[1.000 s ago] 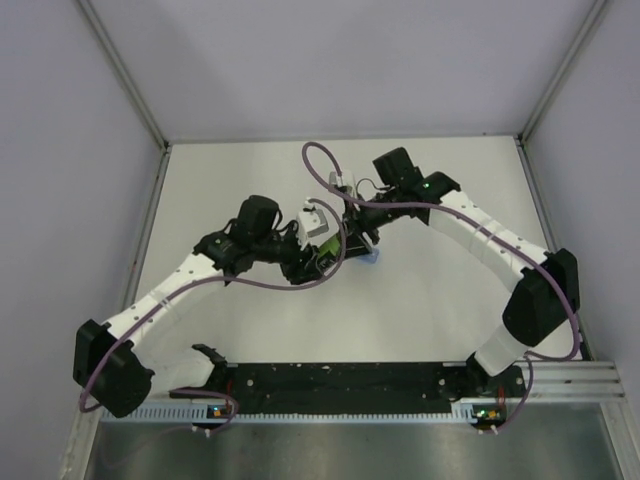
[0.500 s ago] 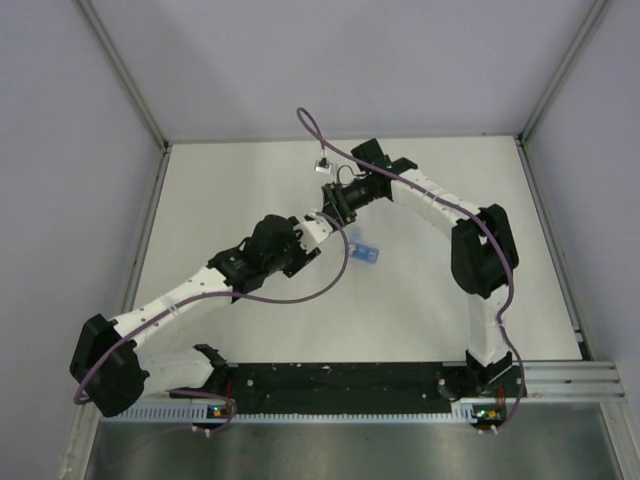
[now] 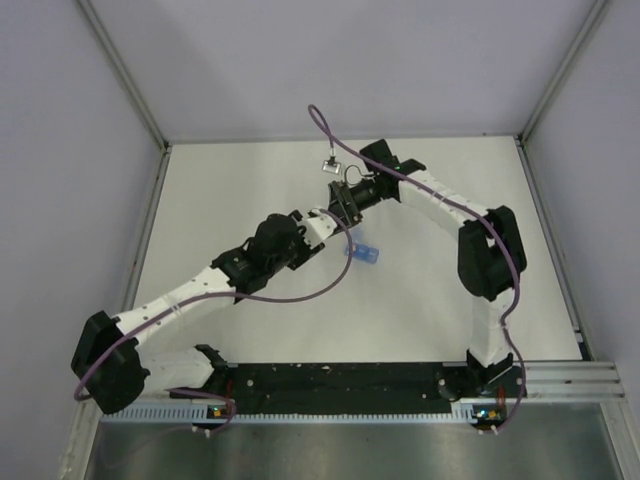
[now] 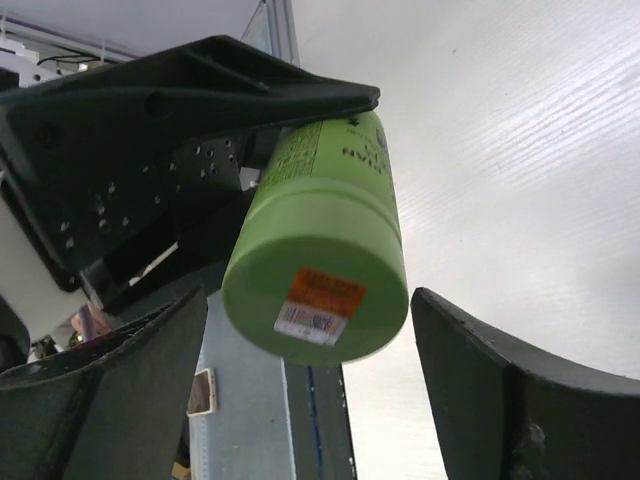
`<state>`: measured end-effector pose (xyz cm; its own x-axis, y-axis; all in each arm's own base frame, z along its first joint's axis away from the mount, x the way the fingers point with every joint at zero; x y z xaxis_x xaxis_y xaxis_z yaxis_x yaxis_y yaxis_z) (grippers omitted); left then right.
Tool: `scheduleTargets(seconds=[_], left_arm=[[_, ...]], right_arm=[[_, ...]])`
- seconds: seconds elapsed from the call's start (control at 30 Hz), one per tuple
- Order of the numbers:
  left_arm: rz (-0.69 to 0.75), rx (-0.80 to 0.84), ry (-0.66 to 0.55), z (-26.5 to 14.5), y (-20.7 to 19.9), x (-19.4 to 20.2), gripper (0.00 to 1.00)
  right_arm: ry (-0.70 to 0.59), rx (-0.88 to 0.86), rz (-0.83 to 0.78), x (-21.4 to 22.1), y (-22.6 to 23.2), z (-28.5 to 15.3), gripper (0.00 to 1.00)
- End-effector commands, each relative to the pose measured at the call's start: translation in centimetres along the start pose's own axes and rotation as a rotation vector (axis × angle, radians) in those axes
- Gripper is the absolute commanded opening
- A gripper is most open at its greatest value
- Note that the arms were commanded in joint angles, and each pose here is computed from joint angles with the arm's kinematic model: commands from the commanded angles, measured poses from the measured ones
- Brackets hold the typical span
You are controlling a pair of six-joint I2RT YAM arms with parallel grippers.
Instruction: Sort the pills into containers
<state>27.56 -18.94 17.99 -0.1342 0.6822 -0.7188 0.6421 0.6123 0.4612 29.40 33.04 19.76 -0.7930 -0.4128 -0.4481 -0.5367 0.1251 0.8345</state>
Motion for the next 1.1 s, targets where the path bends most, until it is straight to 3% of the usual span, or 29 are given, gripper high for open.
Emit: scheduleTargets(seconds=[0.0, 0.43, 0.63, 0.93, 1.07], left_arm=[[-0.093, 0.010, -0.168, -1.1, 1.6, -4.6, 0.00], [-0.276, 0.529, -0.290, -4.5, -1.3, -7.6, 0.00], [-0.276, 0.726, -0.308, -6.0, -3.2, -8.3, 0.00], [-0.278, 0.843, -0.323, -7.4, -4.3, -8.7, 0.00], [-0.272, 0.854, -0.326, -7.6, -4.4, -8.6, 0.00]], right_arm=[[-0.095, 0.035, -0.178, -0.9, 3.9, -4.3, 0.83], [-0.163, 0.293, -0.739, 0.7, 9.3, -8.7, 0.95], [-0.195, 0.383, -0.882, 0.6, 11.2, -8.9, 0.98], [-0.117, 0.323, -0.957, 2.3, 11.5, -6.8, 0.82], [-0.081, 0.271, -0.961, 2.9, 11.6, -6.0, 0.65]])
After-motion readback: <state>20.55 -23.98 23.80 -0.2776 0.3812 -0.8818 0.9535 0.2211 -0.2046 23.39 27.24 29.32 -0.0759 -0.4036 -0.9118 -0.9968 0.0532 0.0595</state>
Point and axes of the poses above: each gripper's point midway between its finger pads, its own z axis out along the fingers, its own y axis along the line the jaws close on, x = y × z, the point moved 3 cm from there along -z, back along the fingers, and after that the axes turned 1 degree about z, right-handed, at the moved point
